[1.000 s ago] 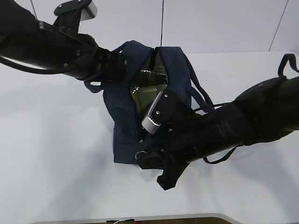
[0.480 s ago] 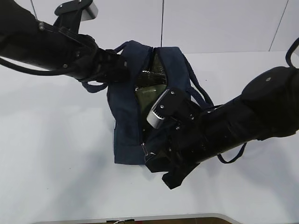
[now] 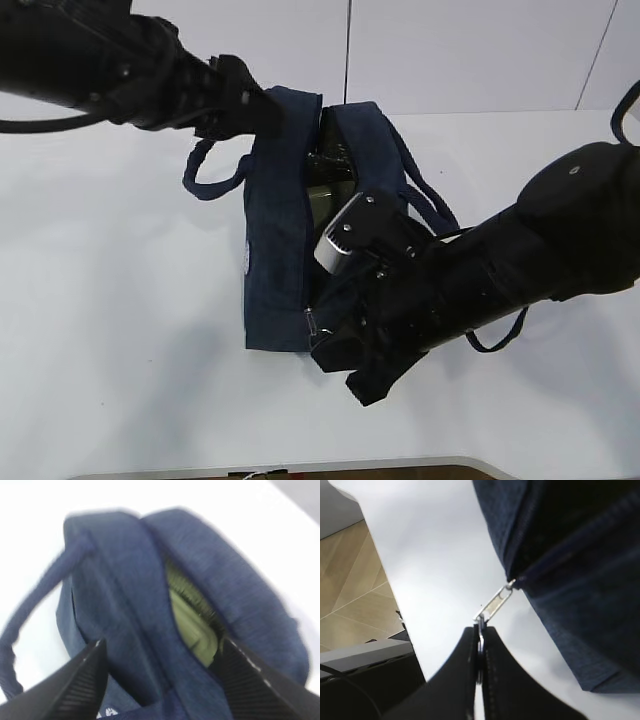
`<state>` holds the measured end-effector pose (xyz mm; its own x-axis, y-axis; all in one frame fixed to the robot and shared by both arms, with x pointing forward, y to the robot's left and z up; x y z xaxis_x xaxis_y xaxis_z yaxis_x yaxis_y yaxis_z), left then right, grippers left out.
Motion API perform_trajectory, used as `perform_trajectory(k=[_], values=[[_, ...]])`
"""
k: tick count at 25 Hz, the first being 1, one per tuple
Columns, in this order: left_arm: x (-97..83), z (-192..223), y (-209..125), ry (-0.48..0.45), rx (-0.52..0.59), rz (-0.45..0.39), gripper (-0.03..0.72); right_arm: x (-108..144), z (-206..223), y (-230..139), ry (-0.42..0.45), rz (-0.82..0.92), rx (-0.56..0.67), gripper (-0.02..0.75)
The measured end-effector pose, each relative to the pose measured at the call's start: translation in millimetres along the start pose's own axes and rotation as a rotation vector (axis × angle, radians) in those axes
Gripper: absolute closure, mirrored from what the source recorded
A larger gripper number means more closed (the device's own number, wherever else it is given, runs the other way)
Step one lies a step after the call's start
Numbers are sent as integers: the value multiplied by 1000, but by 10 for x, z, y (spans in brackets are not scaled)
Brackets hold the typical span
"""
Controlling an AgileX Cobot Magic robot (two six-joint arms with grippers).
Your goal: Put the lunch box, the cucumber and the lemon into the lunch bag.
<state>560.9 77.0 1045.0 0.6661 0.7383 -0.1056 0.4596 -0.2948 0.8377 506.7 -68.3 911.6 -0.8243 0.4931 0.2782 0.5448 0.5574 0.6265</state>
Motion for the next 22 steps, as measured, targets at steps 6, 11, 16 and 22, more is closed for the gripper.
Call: perform_trajectory(k=[6, 11, 16, 22], values=[[-67, -261, -137, -1, -5, 109, 165, 18, -1, 0, 13, 24, 3, 733], [-31, -409, -567, 56, 14, 103, 165, 23, -2, 0, 17, 27, 4, 733], [-34, -442, -833, 63, 38, 135, 165, 22, -2, -3, 16, 27, 6, 733], [-251, -317, -910, -111, 25, 293, 165, 22, -2, -5, 16, 25, 7, 733]])
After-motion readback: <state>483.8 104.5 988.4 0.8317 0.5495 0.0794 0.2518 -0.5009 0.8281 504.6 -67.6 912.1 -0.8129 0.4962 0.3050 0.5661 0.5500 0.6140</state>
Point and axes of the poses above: a point on each arm's last joint axis where the gripper is mounted, z pointing out along that axis toward the gripper, x along the wrist's bending axis when the last joint is at zero, y = z × x, the point moved 5 cm from there along z, pointing out along that axis toward the gripper, and after that the axes turned 10 degrees about z, right-handed, at the moved point
